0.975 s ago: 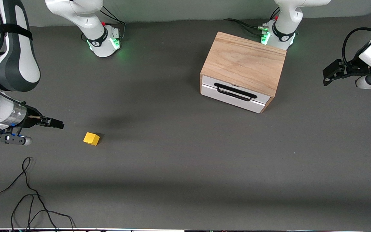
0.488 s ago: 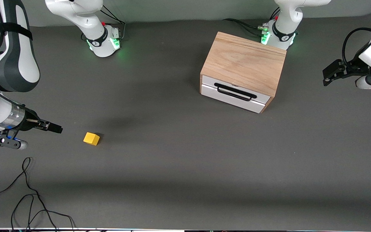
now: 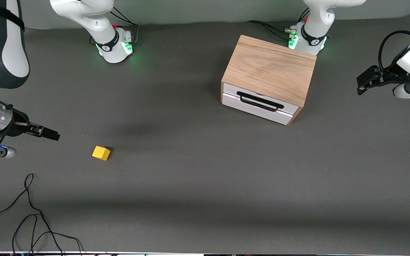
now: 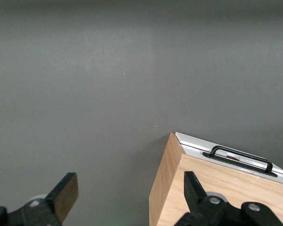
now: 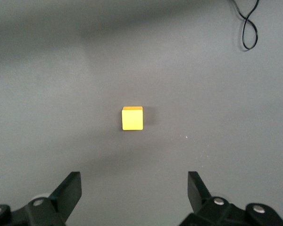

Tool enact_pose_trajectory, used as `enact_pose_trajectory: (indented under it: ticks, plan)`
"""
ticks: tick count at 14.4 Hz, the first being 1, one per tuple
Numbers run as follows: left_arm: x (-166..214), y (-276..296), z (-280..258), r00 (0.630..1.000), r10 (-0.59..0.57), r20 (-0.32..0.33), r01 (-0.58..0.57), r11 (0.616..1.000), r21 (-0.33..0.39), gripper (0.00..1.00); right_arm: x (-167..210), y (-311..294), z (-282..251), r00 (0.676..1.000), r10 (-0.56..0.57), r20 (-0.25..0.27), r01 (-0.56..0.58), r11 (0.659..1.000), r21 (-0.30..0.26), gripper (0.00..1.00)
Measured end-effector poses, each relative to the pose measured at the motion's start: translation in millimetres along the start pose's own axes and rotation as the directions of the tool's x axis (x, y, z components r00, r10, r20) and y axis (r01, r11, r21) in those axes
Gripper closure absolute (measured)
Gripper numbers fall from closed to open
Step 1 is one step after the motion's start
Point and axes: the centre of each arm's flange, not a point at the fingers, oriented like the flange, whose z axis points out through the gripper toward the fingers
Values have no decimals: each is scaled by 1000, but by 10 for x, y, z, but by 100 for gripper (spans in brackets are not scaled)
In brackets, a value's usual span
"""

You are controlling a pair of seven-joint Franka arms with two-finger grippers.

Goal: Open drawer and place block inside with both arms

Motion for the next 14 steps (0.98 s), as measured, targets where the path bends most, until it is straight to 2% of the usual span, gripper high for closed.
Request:
enact_pose_trajectory:
  ticks: [4, 8, 12, 14]
  plan:
    - [-3, 17, 9, 1000, 3, 6, -3, 1000, 0, 0, 8, -6, -135, 1000, -1, -21, 1, 1000, 6, 0]
    - [-2, 77, 22, 1000, 4, 10, -4, 1000, 1, 0, -25, 24, -92, 1000, 2, 18, -2, 1000, -5, 0]
    - [-2, 225, 41, 989, -148, 14, 148, 989, 0, 0, -13, 67, -165, 1000, 10, 9, -10, 1000, -3, 0]
    - [13, 356, 90, 967, -254, 25, 254, 967, -1, 0, -21, 54, -159, 1000, 7, 15, -7, 1000, -4, 0]
